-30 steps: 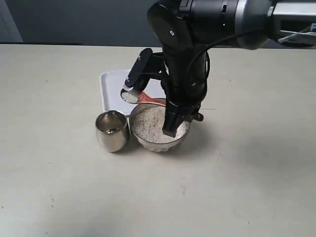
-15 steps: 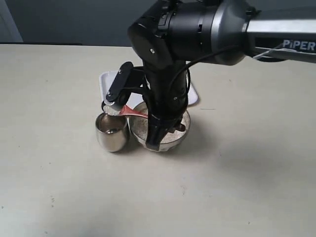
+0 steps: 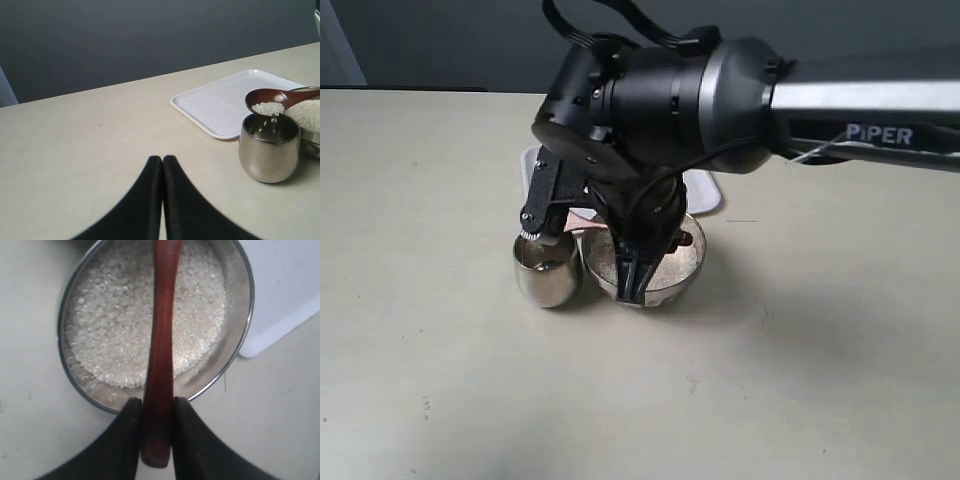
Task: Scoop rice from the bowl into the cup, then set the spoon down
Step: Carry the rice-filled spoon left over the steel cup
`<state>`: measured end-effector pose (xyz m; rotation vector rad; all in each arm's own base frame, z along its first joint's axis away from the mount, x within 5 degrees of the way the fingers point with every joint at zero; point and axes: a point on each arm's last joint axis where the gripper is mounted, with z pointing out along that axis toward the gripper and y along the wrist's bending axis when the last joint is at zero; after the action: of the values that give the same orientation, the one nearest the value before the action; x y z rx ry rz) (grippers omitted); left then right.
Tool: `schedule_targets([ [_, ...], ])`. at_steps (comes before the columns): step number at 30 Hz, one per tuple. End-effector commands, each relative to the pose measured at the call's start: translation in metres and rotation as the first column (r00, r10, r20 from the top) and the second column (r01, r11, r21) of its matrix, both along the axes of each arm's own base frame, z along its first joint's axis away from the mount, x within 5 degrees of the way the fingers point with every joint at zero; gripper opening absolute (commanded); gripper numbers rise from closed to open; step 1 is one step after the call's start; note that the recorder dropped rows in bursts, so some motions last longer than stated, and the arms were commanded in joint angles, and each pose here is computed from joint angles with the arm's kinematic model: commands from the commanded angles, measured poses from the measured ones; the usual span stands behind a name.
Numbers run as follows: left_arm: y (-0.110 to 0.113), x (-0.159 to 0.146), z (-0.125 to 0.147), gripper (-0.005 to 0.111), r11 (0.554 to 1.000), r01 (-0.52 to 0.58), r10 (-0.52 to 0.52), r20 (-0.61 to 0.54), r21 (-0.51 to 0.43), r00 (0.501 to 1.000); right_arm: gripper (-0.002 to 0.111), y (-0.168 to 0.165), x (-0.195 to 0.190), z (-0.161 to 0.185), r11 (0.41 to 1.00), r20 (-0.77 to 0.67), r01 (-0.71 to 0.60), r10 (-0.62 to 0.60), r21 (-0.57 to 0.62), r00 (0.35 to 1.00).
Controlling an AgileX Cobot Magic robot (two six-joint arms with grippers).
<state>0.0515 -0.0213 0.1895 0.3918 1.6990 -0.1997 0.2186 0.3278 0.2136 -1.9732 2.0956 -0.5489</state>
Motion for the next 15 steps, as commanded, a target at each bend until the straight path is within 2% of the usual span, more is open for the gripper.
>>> schedule_targets([
  [1,0.0001,-0.0002,0.0023,0.001,1.0,0.001,-0.001,0.019,-0.01,1.0,-0.001,0.0029,-0.0001,0.0037,1.0,0.063,-0.004,0.005,-0.004,0.998],
  [15,0.0001,-0.0002,0.0023,0.001,1.0,0.001,-0.001,0.019,-0.01,1.0,-0.001,0.0044,-0.0021,0.004,1.0,0.069,-0.011,0.011,-0.005,0.998],
])
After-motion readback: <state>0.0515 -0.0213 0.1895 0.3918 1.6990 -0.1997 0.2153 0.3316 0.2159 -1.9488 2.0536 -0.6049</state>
